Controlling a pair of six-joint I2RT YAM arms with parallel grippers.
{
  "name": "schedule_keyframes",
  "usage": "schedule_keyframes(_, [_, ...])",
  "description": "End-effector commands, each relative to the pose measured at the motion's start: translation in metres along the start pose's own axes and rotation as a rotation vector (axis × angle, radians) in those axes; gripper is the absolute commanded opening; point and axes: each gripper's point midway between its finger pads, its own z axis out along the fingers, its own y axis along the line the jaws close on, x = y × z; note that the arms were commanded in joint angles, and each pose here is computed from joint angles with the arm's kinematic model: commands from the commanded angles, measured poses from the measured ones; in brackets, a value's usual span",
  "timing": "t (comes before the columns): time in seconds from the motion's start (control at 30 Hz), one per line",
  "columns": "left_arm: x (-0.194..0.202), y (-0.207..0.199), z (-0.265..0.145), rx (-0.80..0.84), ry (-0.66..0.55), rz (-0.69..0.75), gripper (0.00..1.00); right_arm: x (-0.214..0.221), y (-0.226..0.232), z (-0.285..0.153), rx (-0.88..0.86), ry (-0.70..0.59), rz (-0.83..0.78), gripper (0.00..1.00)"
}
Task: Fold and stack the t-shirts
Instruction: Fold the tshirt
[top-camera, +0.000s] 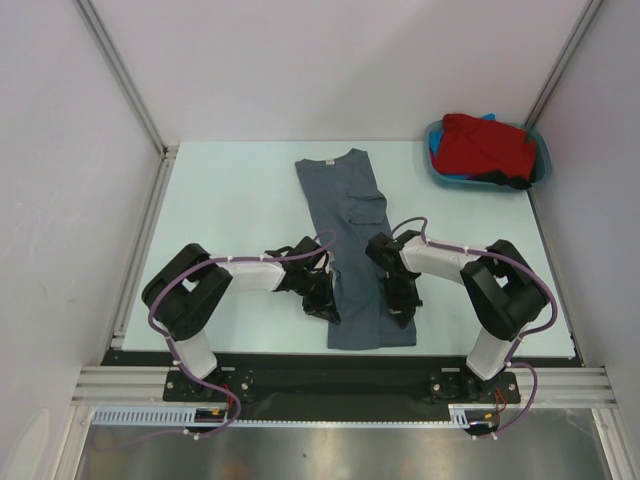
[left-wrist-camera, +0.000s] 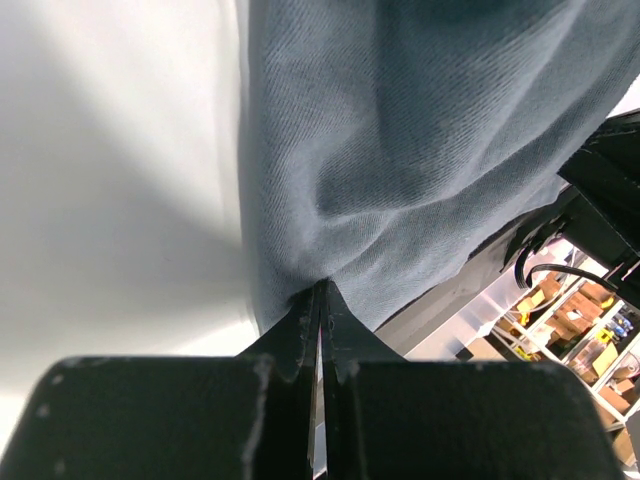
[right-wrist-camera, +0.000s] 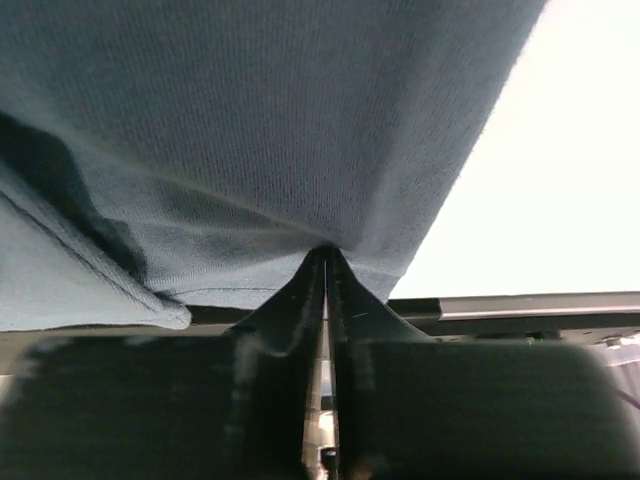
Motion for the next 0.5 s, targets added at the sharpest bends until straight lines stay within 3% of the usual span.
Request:
schedule_keyframes(0.0, [-0.002,0.001,0.004,-0.015,-0.008,0.030,0.01,0.001,-0.004,0.000,0.023,-0.006,-0.004,0.09])
schedule_keyframes(0.1, [-0.002,0.002,0.005,-0.016,-0.005,0.029,0.01,0.000,-0.003,-0.003,0.017,-0.015,-0.003,0.41])
schedule_keyframes(0.2, [-0.002,0.001,0.005,-0.014,-0.005,0.028,0.01,0.001,-0.004,-0.003,0.017,-0.015,-0.003,0.53])
schedule_keyframes(0.47, [-0.003,0.001,0.005,-0.017,-0.004,0.030,0.01,0.002,-0.003,0.007,0.019,0.003,-0.010,0.50])
